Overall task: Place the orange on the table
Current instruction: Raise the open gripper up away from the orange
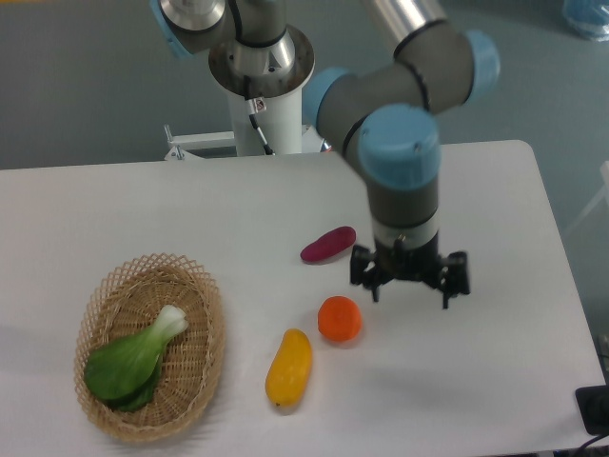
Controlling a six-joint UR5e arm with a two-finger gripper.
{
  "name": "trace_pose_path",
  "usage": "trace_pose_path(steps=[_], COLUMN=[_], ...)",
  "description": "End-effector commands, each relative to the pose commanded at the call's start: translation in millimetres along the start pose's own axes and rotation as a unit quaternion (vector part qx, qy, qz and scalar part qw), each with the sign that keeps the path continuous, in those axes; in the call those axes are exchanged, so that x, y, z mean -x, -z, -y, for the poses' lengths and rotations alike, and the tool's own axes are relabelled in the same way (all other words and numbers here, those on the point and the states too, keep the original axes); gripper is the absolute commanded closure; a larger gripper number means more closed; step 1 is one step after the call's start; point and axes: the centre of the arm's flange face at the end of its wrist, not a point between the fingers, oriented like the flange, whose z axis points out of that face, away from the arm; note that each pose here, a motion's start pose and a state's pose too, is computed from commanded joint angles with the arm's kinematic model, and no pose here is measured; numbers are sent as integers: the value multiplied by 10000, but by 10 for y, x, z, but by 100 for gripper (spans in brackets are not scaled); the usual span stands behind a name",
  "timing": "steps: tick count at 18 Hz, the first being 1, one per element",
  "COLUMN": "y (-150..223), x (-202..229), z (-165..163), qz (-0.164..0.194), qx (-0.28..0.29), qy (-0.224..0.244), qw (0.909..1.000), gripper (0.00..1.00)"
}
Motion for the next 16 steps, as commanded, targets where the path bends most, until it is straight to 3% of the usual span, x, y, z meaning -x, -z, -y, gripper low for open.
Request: trace_pose_path(steps=[3,5,10,16], y=[160,161,196,186], x=[180,339,560,651], z=[-184,-400,-703,-804], qz=[-125,-262,-369,-378], qx=[-323,-244,-241,-222], qy=[-176,-574,-1011,-1083], qw=[9992,9977,9939,9932], gripper=[0,0,0,0])
